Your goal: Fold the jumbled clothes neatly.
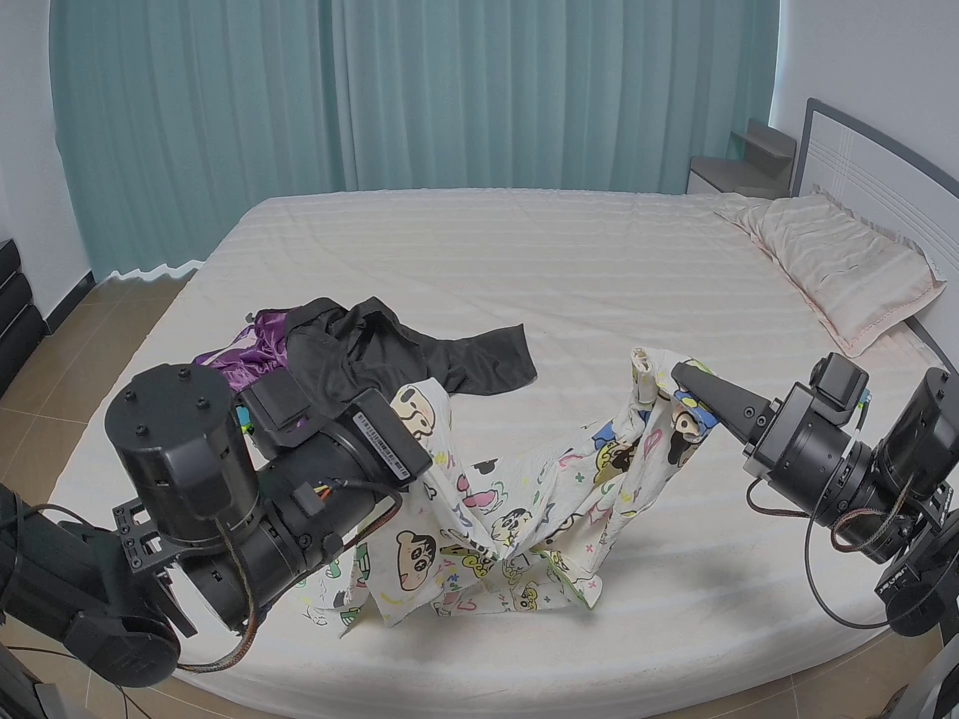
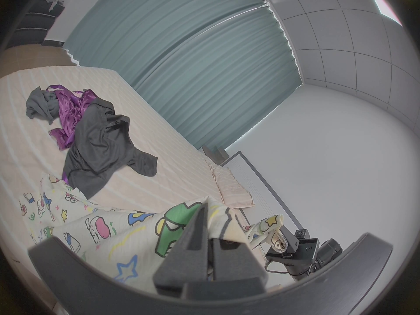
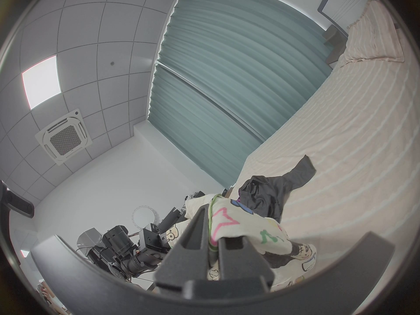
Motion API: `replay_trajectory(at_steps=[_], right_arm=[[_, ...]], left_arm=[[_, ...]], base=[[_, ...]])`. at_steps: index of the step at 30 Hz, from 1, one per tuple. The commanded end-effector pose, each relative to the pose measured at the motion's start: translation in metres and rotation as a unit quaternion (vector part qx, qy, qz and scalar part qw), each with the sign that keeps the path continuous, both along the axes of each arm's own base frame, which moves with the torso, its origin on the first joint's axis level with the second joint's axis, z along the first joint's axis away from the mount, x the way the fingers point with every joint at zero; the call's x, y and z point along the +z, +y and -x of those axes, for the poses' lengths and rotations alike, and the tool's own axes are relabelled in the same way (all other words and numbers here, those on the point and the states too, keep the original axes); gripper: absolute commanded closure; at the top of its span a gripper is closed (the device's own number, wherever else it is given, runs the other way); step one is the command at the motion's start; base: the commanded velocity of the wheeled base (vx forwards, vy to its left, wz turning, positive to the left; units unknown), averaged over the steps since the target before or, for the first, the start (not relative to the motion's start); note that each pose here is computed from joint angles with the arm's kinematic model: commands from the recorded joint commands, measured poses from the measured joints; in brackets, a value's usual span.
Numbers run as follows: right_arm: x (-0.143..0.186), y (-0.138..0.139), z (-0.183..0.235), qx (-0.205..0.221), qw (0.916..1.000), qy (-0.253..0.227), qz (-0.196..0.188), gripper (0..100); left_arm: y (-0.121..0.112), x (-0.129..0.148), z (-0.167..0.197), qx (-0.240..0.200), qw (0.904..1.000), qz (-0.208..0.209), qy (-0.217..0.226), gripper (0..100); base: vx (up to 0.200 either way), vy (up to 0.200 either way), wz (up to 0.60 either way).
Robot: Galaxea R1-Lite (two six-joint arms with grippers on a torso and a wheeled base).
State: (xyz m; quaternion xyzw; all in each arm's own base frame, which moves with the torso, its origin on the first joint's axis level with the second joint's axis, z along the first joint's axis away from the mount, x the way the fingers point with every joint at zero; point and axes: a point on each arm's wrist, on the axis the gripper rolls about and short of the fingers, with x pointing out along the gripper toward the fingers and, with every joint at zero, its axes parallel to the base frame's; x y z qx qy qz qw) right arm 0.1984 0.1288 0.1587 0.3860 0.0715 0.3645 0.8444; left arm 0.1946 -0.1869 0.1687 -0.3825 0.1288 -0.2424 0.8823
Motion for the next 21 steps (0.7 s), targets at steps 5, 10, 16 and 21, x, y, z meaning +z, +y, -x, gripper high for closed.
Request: replay_trajectory(at_steps=[5, 10, 16, 21], right_arm=[[0.0034, -0.0020, 0.0006, -0.003, 0.9999, -0.011, -0.007, 100], [0.0035, -0.0019, 0.0005, -0.003, 0.9999, -0.012, -0.008, 100], [0.0044, -0.0022, 0.0009, -0.003, 0.9999, -0.014, -0.009, 100], [0.0044, -0.0026, 0.0006, -0.007, 0.9998, -0.014, -0.009, 100]], left_arm=[[0.0002, 0.0004, 0.0001, 0.001, 1.0000, 0.001, 0.000, 100], [0.0002, 0.0004, 0.0001, 0.001, 1.0000, 0.001, 0.000, 100], [0.0001, 0.0007, 0.0000, 0.001, 1.0000, 0.001, -0.001, 100], [0.0002, 0.0004, 0.0001, 0.001, 1.0000, 0.001, 0.000, 100]], base=[[0.000, -0.200, 0.00], [0.000, -0.200, 0.00], [0.000, -0.200, 0.00], [0.000, -0.200, 0.00]])
